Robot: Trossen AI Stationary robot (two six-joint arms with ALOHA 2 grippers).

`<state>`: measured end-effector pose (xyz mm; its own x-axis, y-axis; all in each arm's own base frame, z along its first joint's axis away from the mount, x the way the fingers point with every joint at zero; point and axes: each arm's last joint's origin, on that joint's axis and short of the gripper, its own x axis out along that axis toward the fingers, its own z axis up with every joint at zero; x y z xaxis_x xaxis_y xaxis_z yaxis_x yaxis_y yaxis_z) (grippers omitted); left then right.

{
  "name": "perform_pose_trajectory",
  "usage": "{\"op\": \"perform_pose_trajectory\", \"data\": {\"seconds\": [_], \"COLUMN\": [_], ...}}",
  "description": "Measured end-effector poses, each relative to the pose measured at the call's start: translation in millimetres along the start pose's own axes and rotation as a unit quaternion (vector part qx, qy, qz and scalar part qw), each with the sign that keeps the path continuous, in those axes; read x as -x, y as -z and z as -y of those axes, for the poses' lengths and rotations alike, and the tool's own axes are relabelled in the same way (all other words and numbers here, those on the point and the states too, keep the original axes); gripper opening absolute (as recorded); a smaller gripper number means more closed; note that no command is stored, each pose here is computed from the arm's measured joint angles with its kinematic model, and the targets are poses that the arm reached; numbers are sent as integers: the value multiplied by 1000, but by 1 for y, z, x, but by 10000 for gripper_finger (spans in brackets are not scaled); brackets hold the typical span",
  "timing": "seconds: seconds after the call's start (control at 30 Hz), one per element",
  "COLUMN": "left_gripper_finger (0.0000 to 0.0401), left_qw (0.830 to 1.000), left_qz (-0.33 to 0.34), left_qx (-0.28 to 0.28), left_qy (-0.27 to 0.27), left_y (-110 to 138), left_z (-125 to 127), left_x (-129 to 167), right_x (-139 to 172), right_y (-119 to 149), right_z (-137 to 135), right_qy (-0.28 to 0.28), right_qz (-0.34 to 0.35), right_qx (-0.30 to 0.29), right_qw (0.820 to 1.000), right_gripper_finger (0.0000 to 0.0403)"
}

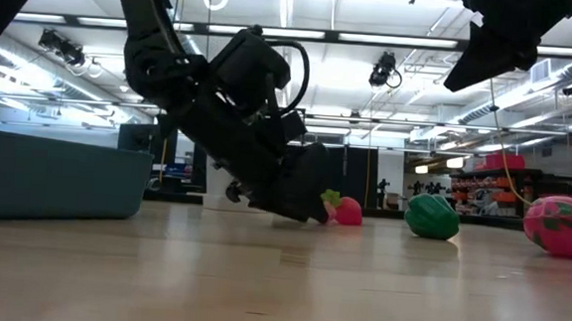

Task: Pick and placing Produce into tupperware
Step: Put the pink peach into the blue bin

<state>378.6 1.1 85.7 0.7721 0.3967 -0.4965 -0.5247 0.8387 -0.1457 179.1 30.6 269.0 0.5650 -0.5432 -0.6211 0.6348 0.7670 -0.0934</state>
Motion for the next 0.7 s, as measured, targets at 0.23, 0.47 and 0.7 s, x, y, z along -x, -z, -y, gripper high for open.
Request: {"op": "perform_pose_trajectory", "data": {"seconds": [0.23, 0.47, 0.7], "left_gripper_finger": [203, 199, 201], "left_qw": [1000, 1000, 1000], "left_qz": [1, 5, 18], "left_qx": [1, 3, 8], "left_qy": [-2, -3, 2], "left_y": [4, 3, 0], "left_z": [0, 0, 0], "left_x": [-2, -3, -3], "right_x": [0, 0, 0], "right_y": [-1, -1, -1], "right_z": [-1, 0, 0], "right_qy": [-2, -2, -2], "right_qz": [3, 2, 2], "right_qx": [-2, -2, -1], "right_qw": [1000, 1000, 1000], "right_gripper_finger": [126, 126, 126]}}
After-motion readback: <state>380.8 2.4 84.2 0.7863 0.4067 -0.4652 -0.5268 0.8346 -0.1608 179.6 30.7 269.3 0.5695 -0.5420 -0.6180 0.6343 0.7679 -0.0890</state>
